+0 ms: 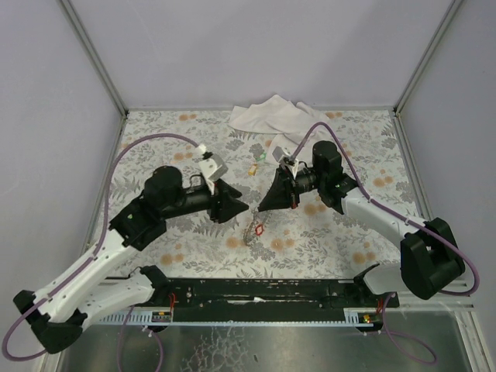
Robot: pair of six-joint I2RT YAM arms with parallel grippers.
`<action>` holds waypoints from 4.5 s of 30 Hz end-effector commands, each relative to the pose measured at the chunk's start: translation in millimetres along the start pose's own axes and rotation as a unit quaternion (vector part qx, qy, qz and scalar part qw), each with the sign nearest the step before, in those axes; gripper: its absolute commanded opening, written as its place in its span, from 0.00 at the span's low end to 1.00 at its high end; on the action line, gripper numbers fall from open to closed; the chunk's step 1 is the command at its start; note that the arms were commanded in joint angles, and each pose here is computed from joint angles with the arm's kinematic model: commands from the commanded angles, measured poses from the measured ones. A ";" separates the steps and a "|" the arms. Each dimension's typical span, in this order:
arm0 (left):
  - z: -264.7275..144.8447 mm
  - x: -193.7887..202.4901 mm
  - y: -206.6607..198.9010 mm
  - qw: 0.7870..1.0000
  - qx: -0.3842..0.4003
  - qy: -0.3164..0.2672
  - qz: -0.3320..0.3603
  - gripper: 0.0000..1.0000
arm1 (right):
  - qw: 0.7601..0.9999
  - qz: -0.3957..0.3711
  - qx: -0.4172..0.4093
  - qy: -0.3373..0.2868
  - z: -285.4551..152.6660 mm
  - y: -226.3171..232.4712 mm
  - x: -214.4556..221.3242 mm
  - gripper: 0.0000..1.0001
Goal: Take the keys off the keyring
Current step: Remove the key from the keyring.
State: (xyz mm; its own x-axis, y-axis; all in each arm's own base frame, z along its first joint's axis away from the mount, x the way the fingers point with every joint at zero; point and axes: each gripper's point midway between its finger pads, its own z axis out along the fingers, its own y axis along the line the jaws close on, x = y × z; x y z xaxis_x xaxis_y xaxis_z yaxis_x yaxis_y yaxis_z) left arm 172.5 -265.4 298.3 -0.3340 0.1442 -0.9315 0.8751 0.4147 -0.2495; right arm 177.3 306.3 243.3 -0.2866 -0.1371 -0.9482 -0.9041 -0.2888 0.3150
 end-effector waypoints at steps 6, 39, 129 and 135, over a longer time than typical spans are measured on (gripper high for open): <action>-16.9 5.6 -8.4 0.980 0.030 -0.192 0.044 0.45 | 0.997 -0.050 -0.052 0.000 -0.5 20.5 -17.4 0.00; 21.3 44.8 -10.5 0.974 0.103 -0.198 0.029 0.38 | 0.997 -0.047 -0.062 0.007 -0.7 19.6 -12.4 0.00; 19.8 91.8 105.3 0.954 -0.201 -0.125 -0.185 0.00 | 0.996 -0.077 0.044 0.014 -35.3 -11.3 -23.9 0.00; 2.1 100.6 156.6 0.911 -0.286 -0.143 -0.258 0.00 | 0.989 -0.086 0.113 0.033 -56.0 -30.0 -26.3 0.00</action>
State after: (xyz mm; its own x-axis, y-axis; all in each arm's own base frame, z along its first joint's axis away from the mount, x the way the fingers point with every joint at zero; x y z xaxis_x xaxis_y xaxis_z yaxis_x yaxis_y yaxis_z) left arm 250.4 -214.8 168.0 -0.4846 -0.2816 -0.8282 0.4457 0.7352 -0.5107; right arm 217.3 276.1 244.8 -0.2040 -0.1637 -0.9652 -0.9594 -0.1629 0.2304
